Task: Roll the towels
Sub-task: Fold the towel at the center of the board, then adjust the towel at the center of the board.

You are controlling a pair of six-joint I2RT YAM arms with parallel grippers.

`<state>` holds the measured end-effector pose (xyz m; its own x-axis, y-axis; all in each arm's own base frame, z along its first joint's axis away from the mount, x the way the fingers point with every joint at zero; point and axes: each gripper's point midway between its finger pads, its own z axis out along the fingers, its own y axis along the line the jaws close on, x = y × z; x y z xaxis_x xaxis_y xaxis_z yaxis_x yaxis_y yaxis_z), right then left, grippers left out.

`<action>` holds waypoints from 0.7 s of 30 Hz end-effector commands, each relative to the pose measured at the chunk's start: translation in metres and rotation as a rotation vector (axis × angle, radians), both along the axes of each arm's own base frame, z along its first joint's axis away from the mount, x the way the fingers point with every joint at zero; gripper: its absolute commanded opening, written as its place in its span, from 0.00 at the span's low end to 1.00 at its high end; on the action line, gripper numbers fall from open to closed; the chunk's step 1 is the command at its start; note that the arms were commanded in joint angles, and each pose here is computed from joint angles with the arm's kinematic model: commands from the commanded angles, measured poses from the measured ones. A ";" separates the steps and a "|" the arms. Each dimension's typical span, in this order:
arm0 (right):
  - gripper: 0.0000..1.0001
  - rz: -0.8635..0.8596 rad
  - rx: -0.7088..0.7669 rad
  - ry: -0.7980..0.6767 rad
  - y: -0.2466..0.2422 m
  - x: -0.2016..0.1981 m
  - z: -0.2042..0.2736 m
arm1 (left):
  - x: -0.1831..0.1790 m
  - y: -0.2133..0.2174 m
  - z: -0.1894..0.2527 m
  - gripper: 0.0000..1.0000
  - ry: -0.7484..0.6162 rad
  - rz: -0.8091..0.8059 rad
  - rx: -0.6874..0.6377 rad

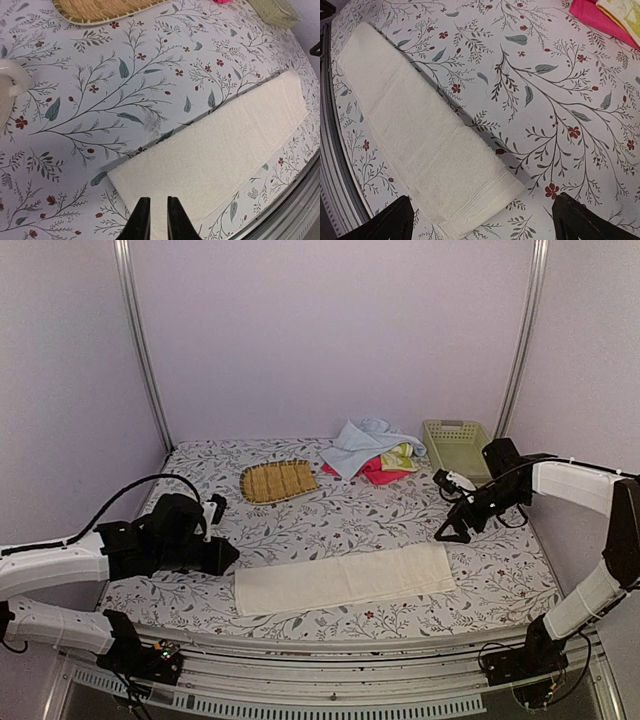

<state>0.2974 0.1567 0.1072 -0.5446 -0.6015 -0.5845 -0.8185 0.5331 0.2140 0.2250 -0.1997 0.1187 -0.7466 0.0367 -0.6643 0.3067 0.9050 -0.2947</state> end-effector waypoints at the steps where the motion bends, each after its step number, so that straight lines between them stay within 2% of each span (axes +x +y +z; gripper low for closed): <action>1: 0.99 -0.149 -0.027 -0.102 0.003 0.041 0.027 | 0.016 -0.010 0.006 0.07 -0.017 -0.024 0.048; 3: 0.99 -0.127 0.007 -0.154 0.008 0.044 0.041 | 0.022 -0.015 0.006 0.00 -0.029 -0.032 0.050; 6: 0.99 -0.043 0.043 -0.192 0.016 0.037 0.048 | 0.028 -0.022 0.005 0.00 -0.028 -0.048 0.042; 9: 0.99 -0.023 0.038 -0.150 0.017 0.032 0.040 | 0.030 -0.030 -0.003 0.00 0.010 -0.073 0.045; 12: 0.99 0.069 0.057 -0.154 0.026 0.013 0.043 | 0.029 -0.039 -0.012 0.00 0.054 -0.092 0.032; 14: 0.99 0.077 0.036 -0.227 0.030 0.014 0.057 | 0.028 -0.046 -0.017 0.00 0.083 -0.106 0.013; 18: 0.99 -0.053 0.063 -0.365 0.025 0.030 0.096 | 0.025 -0.052 -0.021 0.00 0.115 -0.115 -0.006; 21: 0.99 0.029 0.037 -0.463 0.025 0.024 0.106 | 0.025 -0.054 -0.023 0.00 0.119 -0.123 -0.012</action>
<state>0.3181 0.1830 0.1903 -0.3337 -0.5683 -0.7521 -0.8473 0.5306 -0.0250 0.2453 -0.2411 0.0848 -0.8164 0.1471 -0.5584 0.3613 0.8845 -0.2953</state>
